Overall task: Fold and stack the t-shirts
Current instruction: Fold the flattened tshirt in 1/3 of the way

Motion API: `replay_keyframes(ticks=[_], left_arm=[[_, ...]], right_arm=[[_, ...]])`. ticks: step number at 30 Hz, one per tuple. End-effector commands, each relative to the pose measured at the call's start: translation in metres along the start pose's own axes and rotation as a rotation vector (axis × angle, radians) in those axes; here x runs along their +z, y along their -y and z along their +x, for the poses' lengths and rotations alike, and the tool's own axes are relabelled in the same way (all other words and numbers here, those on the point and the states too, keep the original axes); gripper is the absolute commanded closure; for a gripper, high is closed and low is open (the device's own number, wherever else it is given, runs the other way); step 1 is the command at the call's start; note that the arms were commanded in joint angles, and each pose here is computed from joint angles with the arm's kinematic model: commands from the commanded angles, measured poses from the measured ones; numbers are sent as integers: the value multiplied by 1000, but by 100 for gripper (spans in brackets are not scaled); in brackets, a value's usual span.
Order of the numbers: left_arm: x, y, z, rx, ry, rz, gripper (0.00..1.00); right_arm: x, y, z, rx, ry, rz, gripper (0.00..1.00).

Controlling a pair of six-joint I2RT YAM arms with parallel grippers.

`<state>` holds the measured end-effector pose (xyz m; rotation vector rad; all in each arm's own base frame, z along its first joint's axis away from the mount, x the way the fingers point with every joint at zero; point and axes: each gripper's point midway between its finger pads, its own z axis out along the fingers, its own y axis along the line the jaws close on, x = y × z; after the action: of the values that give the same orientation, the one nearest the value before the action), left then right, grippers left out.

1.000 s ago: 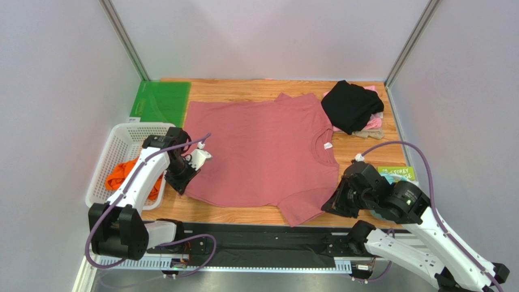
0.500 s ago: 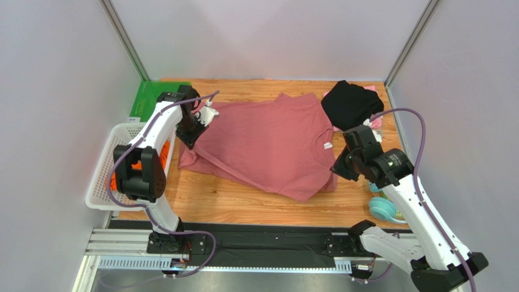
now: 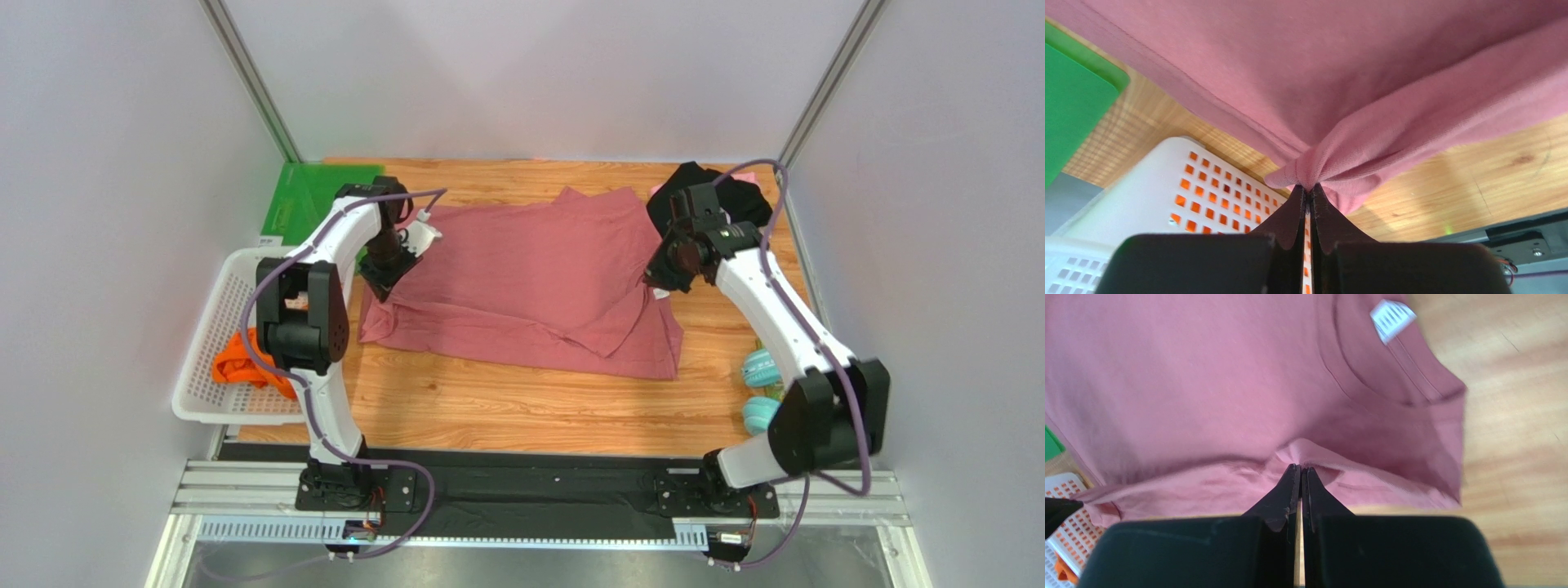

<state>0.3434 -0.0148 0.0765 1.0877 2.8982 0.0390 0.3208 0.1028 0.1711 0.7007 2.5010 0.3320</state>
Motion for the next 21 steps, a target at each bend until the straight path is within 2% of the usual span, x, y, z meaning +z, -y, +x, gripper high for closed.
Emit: replay_keyframes(ticks=[1,3,7,11,12,13,14,15,16,18,20,21], left_arm=[[-2,-24,-9,-12,12,-68,100],[3,-31,-11,-18,-3,-87,100],[11,-37,-17,-26,-15,-97,100],[23,-38,-15,-34,-49,-91,98],[24,-39,-15,-38,-48,-95,93],[25,-39,-15,-40,-50,-97,76],[25,-41,-15,-40,-53,-105,66],[23,-43,-17,-44,-42,-119,57],[20,-46,-19,-46,-31,-130,44],[11,-52,-23,-47,-10,-159,42],[-4,-61,-30,-56,17,-207,45],[-8,-64,-31,-60,22,-219,49]], right_arm=[[22,-56,-51,-59,72,-133,100],[23,-71,-75,-54,101,-154,100],[56,-79,-97,-34,92,-123,100],[85,-79,-103,-23,48,-96,97],[99,-72,-96,-25,9,-56,94],[103,-71,-95,-26,1,-45,89],[109,-65,-94,-27,-1,-20,72],[115,-59,-90,-26,-17,4,68],[119,-52,-92,-27,-5,39,67],[122,-41,-93,-26,2,85,64],[121,-35,-98,-32,19,113,63],[118,-33,-101,-41,27,123,59]])
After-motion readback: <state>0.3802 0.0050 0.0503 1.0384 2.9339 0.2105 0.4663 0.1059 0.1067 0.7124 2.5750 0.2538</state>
